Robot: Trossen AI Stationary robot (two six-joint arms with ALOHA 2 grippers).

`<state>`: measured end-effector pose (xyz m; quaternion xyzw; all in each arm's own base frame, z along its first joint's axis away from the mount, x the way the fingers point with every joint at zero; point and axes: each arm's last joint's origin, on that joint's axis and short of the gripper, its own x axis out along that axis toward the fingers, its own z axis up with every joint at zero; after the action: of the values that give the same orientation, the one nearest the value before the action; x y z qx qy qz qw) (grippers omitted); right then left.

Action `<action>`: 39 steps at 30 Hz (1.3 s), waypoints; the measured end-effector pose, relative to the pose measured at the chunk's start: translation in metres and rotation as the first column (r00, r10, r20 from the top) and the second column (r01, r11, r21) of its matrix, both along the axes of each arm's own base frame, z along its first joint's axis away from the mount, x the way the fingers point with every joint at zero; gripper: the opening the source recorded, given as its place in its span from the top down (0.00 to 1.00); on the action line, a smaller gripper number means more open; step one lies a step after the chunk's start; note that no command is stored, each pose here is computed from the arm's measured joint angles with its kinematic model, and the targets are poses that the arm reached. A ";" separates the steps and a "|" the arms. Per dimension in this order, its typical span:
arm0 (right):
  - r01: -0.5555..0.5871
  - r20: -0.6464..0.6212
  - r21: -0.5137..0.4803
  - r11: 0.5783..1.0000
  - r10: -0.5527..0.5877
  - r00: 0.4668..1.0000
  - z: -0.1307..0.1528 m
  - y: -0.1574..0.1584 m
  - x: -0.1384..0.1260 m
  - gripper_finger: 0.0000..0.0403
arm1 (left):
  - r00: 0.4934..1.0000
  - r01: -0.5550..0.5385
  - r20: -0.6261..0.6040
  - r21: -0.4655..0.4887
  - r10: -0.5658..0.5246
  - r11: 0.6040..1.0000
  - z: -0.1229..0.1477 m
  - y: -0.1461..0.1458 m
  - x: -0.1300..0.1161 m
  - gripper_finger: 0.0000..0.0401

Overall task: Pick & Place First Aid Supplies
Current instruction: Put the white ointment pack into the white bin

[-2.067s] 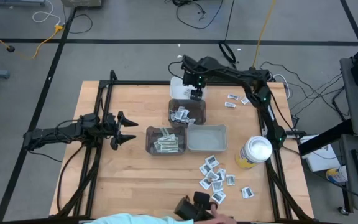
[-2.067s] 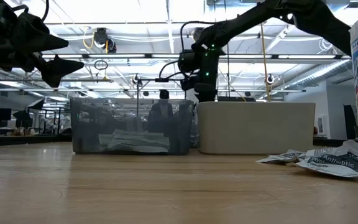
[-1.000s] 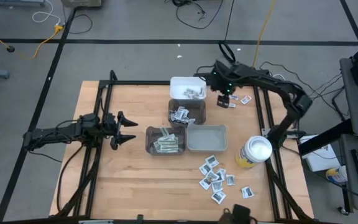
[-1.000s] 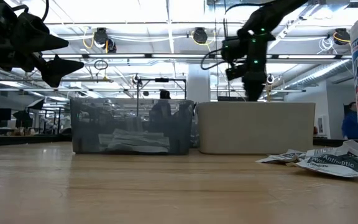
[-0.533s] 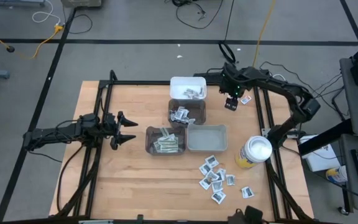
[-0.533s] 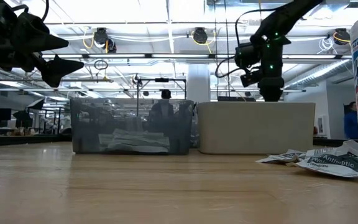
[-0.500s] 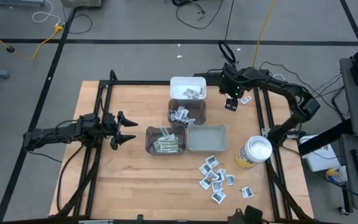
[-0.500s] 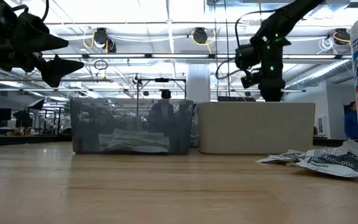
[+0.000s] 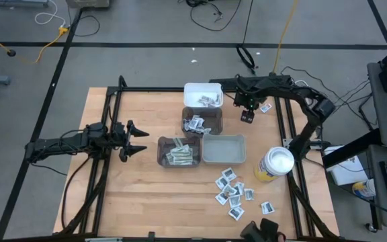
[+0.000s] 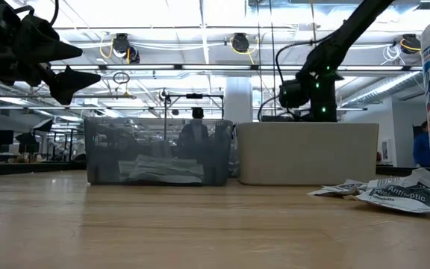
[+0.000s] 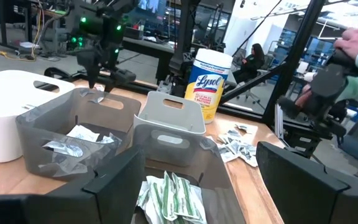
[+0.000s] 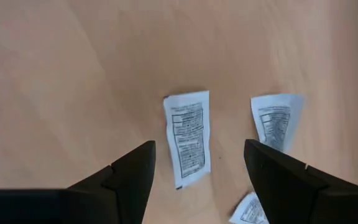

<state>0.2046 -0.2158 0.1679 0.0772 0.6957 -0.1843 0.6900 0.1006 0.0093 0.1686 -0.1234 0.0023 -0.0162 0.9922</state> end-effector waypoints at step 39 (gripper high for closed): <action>0.204 -0.101 0.086 0.975 -0.195 0.976 0.040 -0.007 0.002 0.99 | 1.000 0.000 0.000 0.000 0.000 1.000 0.000 0.000 0.000 0.23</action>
<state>0.2069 -0.2224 0.2082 0.1712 0.7235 -0.2226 0.6307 0.1006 0.0093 0.1686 -0.1234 0.0025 -0.0163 0.9922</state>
